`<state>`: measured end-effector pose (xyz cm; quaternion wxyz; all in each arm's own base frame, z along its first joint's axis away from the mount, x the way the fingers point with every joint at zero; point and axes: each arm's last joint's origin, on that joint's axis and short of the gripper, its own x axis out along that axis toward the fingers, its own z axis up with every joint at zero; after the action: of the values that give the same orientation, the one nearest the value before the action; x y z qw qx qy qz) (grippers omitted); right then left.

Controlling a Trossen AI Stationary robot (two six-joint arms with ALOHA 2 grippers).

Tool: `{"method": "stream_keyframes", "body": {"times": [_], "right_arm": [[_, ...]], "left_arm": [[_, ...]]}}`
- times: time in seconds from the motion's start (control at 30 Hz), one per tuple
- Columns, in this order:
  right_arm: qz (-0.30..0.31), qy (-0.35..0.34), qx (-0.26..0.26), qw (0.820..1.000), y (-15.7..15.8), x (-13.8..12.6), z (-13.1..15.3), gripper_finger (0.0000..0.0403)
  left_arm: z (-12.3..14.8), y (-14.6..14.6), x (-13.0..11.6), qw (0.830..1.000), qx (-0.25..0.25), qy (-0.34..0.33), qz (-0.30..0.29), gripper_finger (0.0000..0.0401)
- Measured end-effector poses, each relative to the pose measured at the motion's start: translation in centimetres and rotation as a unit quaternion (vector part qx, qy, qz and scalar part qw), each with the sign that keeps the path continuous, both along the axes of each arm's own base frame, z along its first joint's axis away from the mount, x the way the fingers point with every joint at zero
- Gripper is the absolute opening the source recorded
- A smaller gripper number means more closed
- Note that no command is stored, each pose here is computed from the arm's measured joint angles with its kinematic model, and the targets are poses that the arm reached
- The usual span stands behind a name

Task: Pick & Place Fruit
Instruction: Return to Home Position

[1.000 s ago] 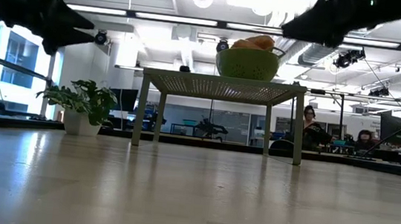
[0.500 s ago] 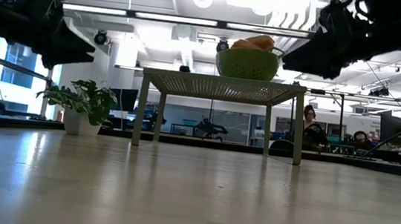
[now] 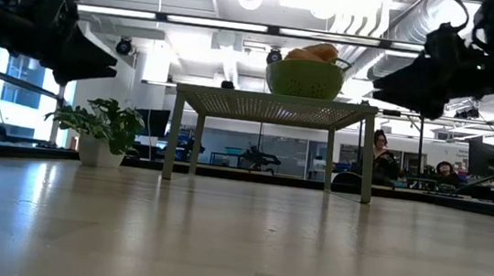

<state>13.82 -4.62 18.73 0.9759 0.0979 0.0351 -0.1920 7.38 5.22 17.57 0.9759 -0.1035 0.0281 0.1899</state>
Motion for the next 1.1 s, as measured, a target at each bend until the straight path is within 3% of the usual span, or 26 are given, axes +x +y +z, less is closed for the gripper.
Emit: {"method": "stream_keyframes", "body": {"times": [0.33,0.57,1.1], "right_arm": [[0.005,-0.045,0.031,0.998,0.6,-2.0,-2.3,0.0188],[0.027,-0.071,0.034,0.997,1.0,-2.1,-1.9,0.0188],[0.001,-0.052,0.048,0.997,0.9,-2.0,-2.4,0.0188]], "left_arm": [[-0.2,0.2,-0.1,0.999,0.014,0.014,0.034,0.0190],[-0.3,0.3,-0.1,0.998,0.029,0.028,0.054,0.0190],[-0.1,0.4,-0.1,0.997,0.037,0.023,0.058,0.0191]]}}
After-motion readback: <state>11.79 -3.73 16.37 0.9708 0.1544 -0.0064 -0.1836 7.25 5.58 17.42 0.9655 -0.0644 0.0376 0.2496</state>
